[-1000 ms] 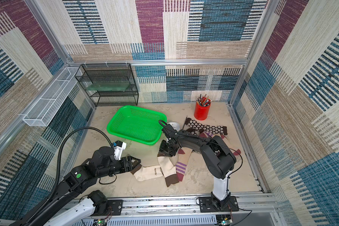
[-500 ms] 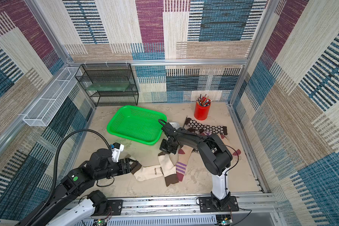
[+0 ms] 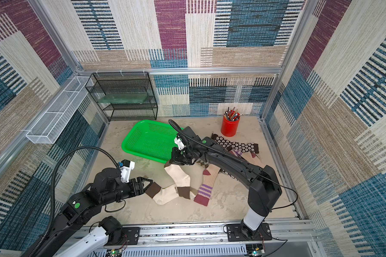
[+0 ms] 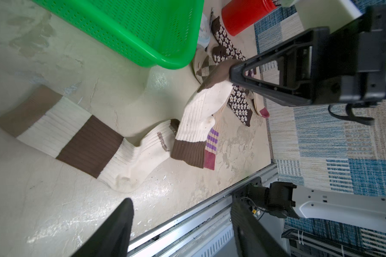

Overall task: Place the socks together as a pair
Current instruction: Pick up the sock at the center of the board.

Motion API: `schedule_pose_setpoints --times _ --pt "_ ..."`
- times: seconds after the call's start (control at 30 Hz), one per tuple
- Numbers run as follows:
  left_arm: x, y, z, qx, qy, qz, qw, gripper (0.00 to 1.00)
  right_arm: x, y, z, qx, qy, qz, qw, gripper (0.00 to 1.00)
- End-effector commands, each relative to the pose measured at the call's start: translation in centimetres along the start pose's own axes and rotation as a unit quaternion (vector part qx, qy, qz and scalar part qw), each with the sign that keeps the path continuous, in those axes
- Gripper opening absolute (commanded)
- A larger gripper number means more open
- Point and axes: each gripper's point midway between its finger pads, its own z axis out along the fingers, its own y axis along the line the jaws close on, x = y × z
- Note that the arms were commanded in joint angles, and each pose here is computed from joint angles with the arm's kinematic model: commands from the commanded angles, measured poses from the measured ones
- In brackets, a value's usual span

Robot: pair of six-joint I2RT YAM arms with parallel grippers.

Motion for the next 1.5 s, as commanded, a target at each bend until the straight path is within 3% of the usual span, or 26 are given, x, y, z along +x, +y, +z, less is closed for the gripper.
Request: schedule_pose_setpoints --times 0.0,0.37,0.6,0.67,0.8,1.03,1.23,1.33,1.47 --pt "-1.3 0.1 -1.6 -0.022 -0.025 0.016 0.999 0.69 0.8 5.4 -1.6 -0.093 0.025 -0.052 0.994 0.0" --pt "-5.8 -1.1 -8.6 -0.066 -0.128 0.033 0.989 0.69 1.2 14.0 -2.6 -0.189 0.046 -0.094 0.976 0.0" --pt "-7.0 -1.0 -11.0 -0.09 -0.161 0.05 0.982 0.69 0.5 18.8 -4.9 -0.259 0.025 -0.056 0.964 0.0" --pt "-7.2 -0.7 -11.6 -0.103 -0.168 0.053 0.979 0.69 0.6 18.5 -4.8 -0.256 0.023 -0.027 0.966 0.0" --pt "-6.9 -0.2 -11.5 -0.117 -0.158 0.059 0.979 0.68 1.1 14.4 -4.1 -0.242 0.014 0.057 0.969 0.0" --pt "-4.0 -0.1 -5.5 -0.103 -0.041 0.066 0.992 0.65 1.1 -0.9 -5.3 -0.153 -0.062 0.219 0.962 0.0" --pt "-1.1 -1.7 0.5 -0.071 0.022 0.102 0.992 0.65 0.1 -11.4 -8.9 -0.106 -0.158 0.302 0.934 0.0" --pt "0.9 -2.9 3.8 -0.049 0.058 0.111 0.991 0.66 -0.4 -15.2 -9.9 -0.092 -0.191 0.331 0.919 0.0" --pt "2.3 -1.6 6.3 -0.066 0.075 0.093 0.991 0.66 -1.1 -18.4 -10.3 -0.066 -0.209 0.342 0.914 0.0"
